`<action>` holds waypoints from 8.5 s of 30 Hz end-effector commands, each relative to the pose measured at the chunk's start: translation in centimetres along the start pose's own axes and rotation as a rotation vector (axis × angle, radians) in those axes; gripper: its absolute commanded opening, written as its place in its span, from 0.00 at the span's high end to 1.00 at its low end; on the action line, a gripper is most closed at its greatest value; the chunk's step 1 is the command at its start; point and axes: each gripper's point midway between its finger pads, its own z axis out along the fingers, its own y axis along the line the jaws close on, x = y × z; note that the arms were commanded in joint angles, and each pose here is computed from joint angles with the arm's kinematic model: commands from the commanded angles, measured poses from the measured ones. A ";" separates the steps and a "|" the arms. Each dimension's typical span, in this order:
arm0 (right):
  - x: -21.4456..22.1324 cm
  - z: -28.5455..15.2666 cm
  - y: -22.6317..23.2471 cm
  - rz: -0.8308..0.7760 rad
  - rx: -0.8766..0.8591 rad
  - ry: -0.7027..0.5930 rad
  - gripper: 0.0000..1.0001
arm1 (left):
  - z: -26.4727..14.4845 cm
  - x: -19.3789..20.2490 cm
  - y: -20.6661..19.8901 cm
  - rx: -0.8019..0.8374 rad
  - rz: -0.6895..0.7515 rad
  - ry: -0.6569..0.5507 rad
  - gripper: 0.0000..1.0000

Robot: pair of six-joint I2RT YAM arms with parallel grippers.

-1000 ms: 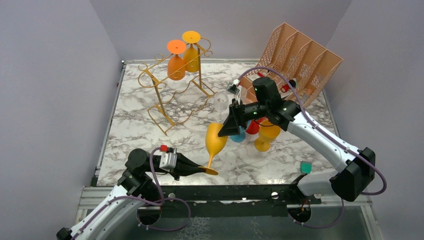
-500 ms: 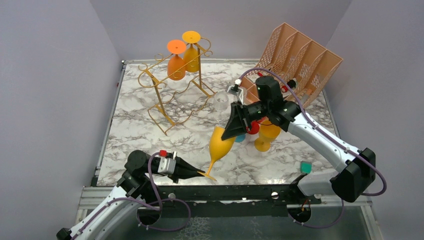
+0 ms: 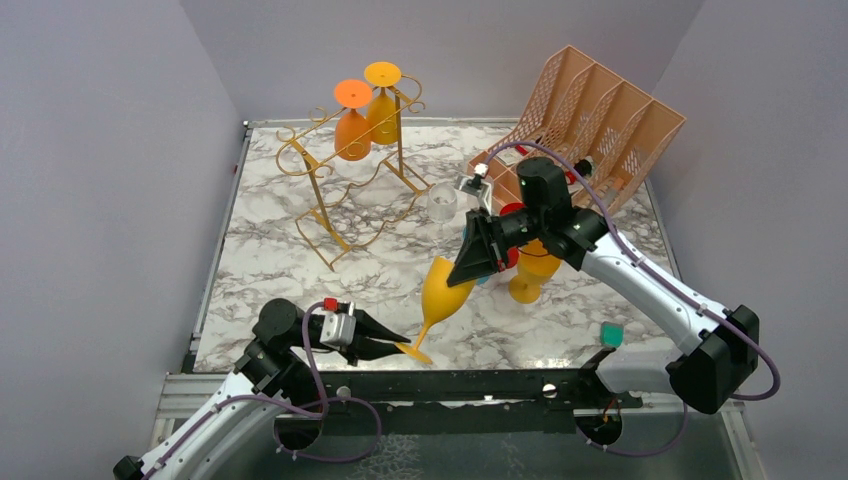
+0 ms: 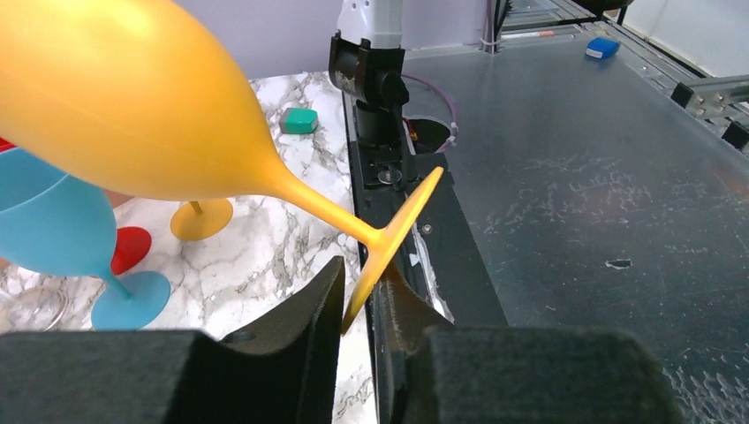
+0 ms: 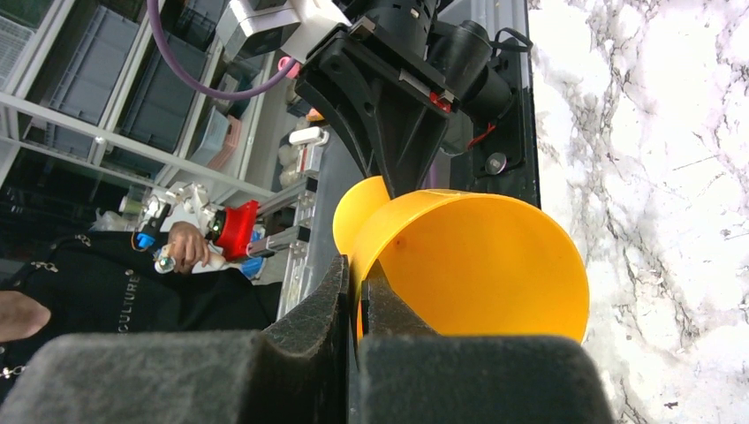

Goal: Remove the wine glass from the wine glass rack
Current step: Place the wine glass at the center of the board, then pick up the wine glass from the wine rack.

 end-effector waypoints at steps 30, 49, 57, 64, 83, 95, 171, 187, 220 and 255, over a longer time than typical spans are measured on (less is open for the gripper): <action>2.7 -2.2 -3.9 -0.017 0.396 -0.083 0.99 | -1.9 -1.7 5.4 -0.379 0.012 -0.042 0.21; 8.6 -7.4 -9.7 -0.031 1.246 0.017 0.99 | -6.8 0.2 11.9 -0.883 -0.174 0.062 0.01; 9.1 -6.3 -11.8 -0.053 1.255 0.039 0.99 | -8.1 0.1 12.3 -0.958 -0.174 0.050 0.01; 7.9 -6.5 -12.7 -0.092 1.297 -0.016 0.99 | -8.1 0.5 12.4 -0.960 -0.177 0.068 0.01; 7.8 -6.3 -14.0 -0.118 1.318 -0.026 0.99 | -8.1 1.0 12.4 -0.962 -0.184 0.086 0.01; 7.8 -6.6 -14.2 -0.117 1.342 -0.030 0.91 | -8.1 1.4 12.5 -0.960 -0.192 0.103 0.01; 0.6 -6.8 -5.1 -0.210 1.044 -0.434 0.31 | -20.0 3.3 17.2 -1.849 -0.542 0.084 0.01; 1.2 -7.4 -6.0 -0.223 1.098 -0.404 0.23 | -33.8 -3.8 24.1 -1.742 -0.738 -0.242 0.01; 2.3 -4.9 -6.1 -0.170 0.984 -0.361 0.21 | -22.4 -17.7 46.7 -0.884 -0.588 -0.113 0.31; 2.9 -5.1 -6.3 -0.131 1.000 -0.357 0.21 | -17.1 -15.1 45.9 -0.805 -0.632 -0.002 0.93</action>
